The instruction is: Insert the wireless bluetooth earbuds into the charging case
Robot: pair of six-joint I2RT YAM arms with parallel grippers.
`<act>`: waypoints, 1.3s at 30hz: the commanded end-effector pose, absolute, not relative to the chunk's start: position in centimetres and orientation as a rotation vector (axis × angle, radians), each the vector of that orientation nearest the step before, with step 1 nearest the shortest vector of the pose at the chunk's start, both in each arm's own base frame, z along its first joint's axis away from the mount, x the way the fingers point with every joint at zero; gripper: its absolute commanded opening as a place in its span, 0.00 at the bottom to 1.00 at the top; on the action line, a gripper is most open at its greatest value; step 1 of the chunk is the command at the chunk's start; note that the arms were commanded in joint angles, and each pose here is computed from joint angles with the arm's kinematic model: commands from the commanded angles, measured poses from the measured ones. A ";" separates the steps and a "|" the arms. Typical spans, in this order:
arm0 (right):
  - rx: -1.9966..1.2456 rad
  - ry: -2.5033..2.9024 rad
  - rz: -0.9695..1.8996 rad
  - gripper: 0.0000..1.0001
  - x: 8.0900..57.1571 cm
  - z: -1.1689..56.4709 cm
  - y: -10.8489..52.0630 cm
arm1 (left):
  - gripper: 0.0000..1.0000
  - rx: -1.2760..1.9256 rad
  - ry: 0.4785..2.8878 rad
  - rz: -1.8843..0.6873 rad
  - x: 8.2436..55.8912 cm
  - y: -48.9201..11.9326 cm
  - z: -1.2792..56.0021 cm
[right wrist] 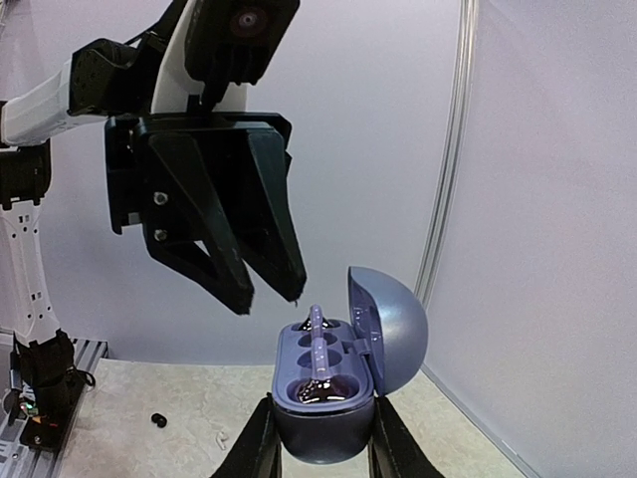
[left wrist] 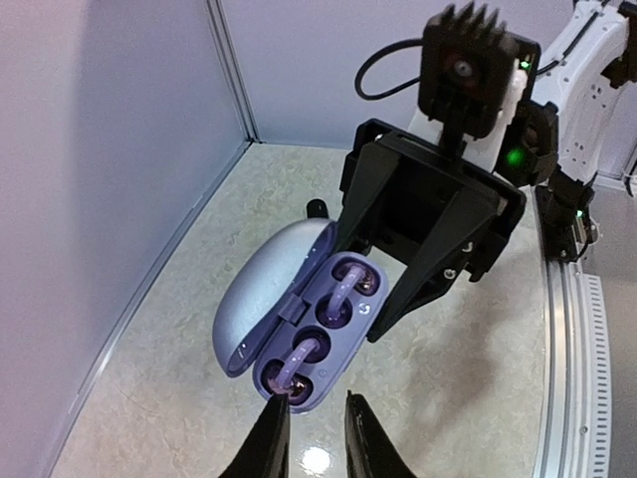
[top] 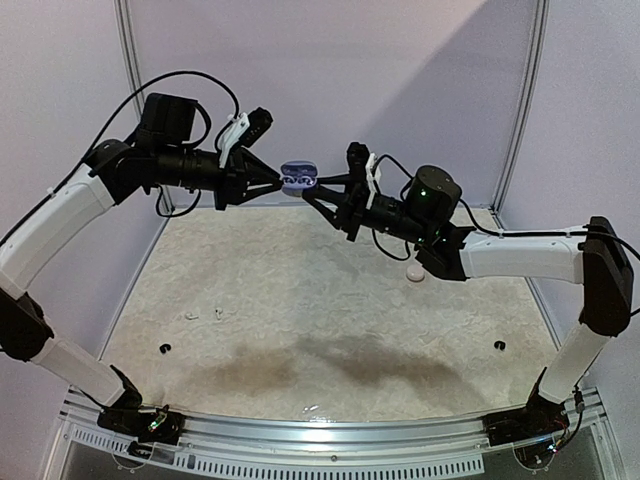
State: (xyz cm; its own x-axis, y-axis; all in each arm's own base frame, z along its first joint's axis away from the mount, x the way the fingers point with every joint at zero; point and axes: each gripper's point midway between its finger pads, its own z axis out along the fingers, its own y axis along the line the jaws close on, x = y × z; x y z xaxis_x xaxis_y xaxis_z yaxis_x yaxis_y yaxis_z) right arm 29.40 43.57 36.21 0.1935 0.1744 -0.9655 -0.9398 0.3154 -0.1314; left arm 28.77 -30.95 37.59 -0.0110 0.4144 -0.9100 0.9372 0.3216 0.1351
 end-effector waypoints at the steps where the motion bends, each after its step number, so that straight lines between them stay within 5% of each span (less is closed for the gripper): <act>1: -0.888 1.062 0.951 0.00 29.6 37.0 42.6 | 0.23 1.224 1.519 -0.644 27.8 -30.2 40.9; 7: -0.961 1.009 0.983 0.00 27.4 38.2 42.1 | 0.25 1.065 1.651 -0.417 32.8 -27.6 39.1; 14: -1.109 0.940 1.078 0.00 23.7 38.4 43.6 | 0.25 1.066 1.640 -0.496 33.6 -29.2 38.8; 24: -1.111 0.966 1.080 0.00 24.5 38.1 45.0 | 0.24 1.243 1.526 -0.756 29.4 -32.5 39.2; 39: -1.026 1.152 1.014 0.00 28.4 36.6 45.3 | 0.21 1.373 1.420 -0.663 26.2 -32.6 39.0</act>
State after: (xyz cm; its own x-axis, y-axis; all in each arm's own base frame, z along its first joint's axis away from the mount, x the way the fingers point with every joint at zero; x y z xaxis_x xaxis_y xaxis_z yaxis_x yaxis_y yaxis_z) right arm 25.52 45.42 37.52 0.1701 0.1154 -0.9786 -0.9800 0.1236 -0.1558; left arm 28.77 -32.21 39.42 0.1051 0.3700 -0.9231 0.9392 0.2682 0.2144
